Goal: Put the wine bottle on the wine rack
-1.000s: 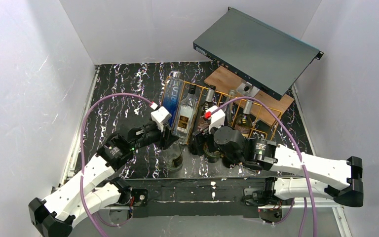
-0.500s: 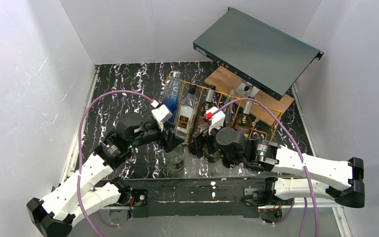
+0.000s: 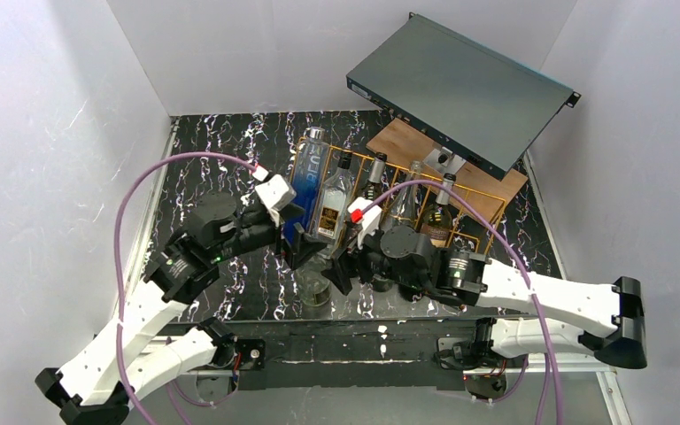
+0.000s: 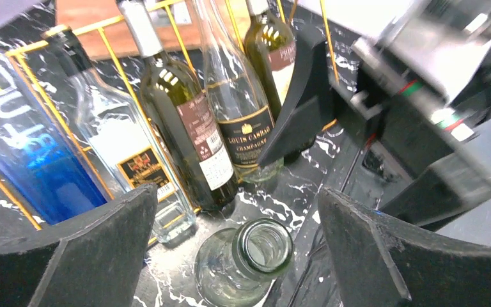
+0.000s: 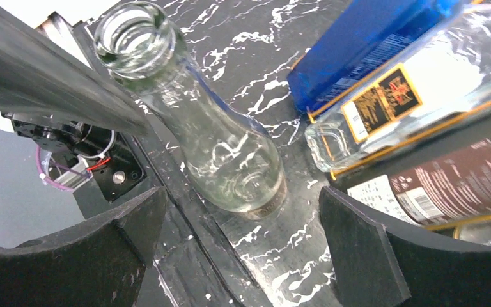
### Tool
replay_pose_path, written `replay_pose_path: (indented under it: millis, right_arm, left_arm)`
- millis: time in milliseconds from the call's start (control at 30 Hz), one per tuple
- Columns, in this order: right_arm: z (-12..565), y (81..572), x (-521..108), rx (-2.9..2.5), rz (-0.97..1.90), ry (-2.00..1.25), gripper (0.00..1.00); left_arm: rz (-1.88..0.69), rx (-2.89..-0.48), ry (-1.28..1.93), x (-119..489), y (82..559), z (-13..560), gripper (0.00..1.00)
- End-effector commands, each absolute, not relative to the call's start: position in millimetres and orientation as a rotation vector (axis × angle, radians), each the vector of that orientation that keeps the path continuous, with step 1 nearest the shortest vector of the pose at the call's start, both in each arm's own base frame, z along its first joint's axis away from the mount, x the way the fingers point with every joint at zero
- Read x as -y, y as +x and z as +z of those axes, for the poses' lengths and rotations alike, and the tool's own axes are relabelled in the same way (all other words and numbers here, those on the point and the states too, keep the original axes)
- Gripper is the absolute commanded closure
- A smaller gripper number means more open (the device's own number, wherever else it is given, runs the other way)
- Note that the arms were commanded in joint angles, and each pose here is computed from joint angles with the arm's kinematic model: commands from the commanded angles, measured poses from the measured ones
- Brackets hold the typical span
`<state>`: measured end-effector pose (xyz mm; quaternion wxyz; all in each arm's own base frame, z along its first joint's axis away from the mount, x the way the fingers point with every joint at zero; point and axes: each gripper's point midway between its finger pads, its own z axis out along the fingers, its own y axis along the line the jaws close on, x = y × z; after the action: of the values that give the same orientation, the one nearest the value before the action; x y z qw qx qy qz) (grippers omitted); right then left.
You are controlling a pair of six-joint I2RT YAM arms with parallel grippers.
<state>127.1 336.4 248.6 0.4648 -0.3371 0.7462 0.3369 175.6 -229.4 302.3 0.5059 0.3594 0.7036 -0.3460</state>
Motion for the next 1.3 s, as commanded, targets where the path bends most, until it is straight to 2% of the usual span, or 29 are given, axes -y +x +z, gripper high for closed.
replay_pose_path:
  millis: [0,167,400,600,933,1267]
  right_arm:
    - [276.8,120.9,-364.2,-1.704,0.937,-0.872,0.01]
    - [290.0,125.4,-379.0,-1.629,0.959,-0.854,0.02]
    - [294.0,129.2,-388.5,-1.546,0.925,-0.799,0.02]
    - [293.4,137.9,-391.5,-1.522,0.873,-0.737,0.02]
    - [278.5,145.3,-403.9,-1.532,0.856,-0.708,0.13]
    - [271.3,146.9,-406.7,-1.455,0.845,-0.716,0.16]
  left_arm:
    - [-0.786,-1.598,0.780,208.5,169.0,354.8,0.03]
    - [-0.709,-1.544,0.682,189.0,173.5,403.3,0.02]
    - [-0.373,-1.482,0.420,141.8,223.7,443.9,0.02]
    - [-0.223,-1.387,0.357,134.3,253.3,463.3,0.02]
    - [0.075,-1.392,0.334,115.7,292.7,429.7,0.02]
    - [0.100,-1.419,0.282,102.8,302.0,392.4,0.02]
